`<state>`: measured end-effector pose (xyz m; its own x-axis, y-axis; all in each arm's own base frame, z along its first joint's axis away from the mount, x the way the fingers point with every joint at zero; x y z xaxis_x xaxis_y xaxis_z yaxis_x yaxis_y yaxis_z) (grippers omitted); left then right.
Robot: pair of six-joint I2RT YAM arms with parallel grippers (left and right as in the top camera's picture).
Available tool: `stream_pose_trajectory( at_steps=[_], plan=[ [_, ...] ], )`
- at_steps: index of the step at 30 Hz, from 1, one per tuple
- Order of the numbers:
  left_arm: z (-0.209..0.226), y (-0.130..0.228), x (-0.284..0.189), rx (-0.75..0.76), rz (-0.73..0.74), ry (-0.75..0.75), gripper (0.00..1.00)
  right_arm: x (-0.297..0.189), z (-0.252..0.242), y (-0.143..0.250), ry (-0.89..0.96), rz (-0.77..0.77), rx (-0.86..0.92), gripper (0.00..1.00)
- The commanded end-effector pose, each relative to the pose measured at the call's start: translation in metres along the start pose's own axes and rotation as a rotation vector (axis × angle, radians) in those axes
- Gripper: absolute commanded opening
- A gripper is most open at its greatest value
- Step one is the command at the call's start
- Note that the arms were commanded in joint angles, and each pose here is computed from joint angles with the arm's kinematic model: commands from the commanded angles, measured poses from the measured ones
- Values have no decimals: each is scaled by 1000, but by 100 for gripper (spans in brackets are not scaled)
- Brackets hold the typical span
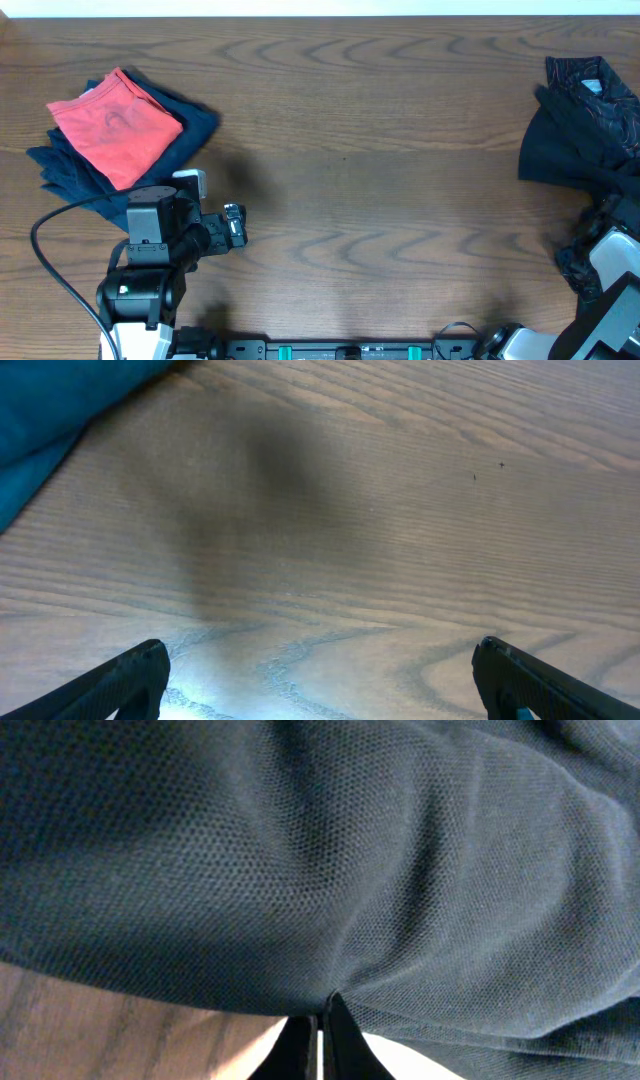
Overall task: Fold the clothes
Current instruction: 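Reach the right gripper into the black clothes pile and grasp the t-shirt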
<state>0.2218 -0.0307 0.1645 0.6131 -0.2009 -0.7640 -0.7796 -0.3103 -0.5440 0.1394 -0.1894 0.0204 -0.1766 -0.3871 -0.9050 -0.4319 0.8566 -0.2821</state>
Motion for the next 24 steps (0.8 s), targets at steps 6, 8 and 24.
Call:
stream_pose_trajectory(
  at_steps=[6,8,24],
  plan=[
    [-5,-8,-6,-4,-23,14,98,1,10,4,-66,21,-61,1],
    [-5,-8,-6,-4,-24,13,98,-3,20,4,-115,17,-112,1],
    [-5,-10,-6,-1,-33,17,98,-160,159,76,-1148,-220,-933,1]
  ],
)
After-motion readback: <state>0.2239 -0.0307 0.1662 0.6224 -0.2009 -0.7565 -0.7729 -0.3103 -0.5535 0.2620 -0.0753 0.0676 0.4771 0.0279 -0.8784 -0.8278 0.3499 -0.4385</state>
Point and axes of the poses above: each gripper's point midway between its finger pads, its own x axis out along the fingers, its own z axis along the line the jaws close on, y = z × x, the point moved 2 cm from there along -x, back along the fingers, and after that the axes turned 7 degrees about -x, right-handed, at the moved point
